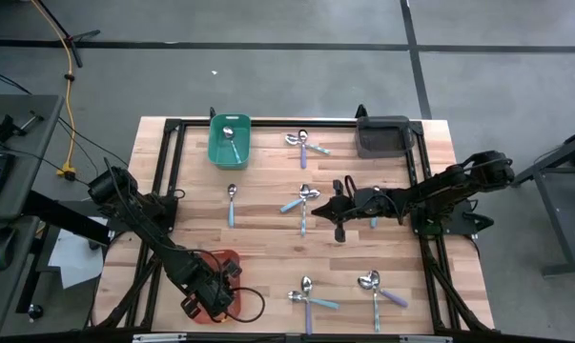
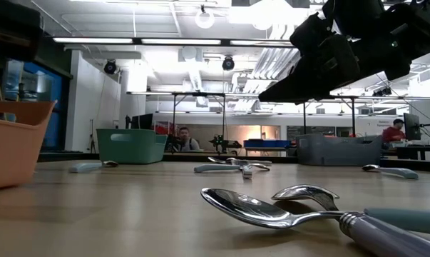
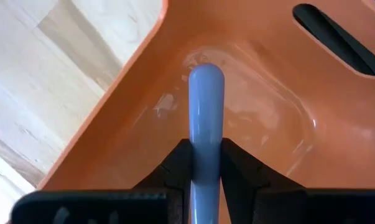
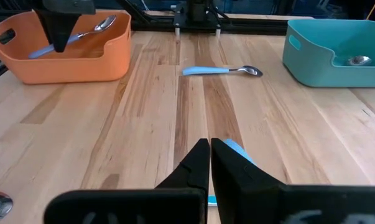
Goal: Sort silverware by color (type)
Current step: Put the violet spoon into the orange bin
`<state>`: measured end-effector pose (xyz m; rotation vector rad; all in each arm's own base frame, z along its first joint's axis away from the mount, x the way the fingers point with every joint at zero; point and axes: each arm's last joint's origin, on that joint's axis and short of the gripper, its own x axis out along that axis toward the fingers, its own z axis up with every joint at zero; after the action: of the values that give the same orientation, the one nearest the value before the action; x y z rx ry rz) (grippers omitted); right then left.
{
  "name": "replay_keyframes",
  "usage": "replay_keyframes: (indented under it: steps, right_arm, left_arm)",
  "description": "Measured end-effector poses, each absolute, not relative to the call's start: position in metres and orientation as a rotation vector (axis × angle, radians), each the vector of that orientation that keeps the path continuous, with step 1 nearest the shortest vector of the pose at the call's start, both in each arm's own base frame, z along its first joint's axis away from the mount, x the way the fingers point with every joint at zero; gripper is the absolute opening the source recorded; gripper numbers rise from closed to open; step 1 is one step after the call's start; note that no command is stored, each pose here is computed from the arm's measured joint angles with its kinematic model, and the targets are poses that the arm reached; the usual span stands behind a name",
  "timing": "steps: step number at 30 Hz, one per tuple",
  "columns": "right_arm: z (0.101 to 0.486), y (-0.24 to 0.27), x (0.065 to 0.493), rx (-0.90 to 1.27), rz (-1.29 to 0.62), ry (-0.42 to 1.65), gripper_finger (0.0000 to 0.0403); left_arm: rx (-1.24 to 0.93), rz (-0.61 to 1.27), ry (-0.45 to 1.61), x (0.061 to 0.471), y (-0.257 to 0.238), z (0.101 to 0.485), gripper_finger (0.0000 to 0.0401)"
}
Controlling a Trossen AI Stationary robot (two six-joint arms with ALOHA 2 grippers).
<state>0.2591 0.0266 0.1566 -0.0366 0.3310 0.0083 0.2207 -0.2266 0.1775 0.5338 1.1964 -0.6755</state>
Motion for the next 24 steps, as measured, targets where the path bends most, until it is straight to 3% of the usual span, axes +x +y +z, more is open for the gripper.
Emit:
replay_keyframes:
  steps: [24]
  right_arm:
    - [0.156, 0.027, 0.259, -0.037, 0.009, 0.343, 0.0000]
  left_arm:
    - [0.681, -0.771, 1.145, 0.231, -0.216, 0.177, 0.0053]
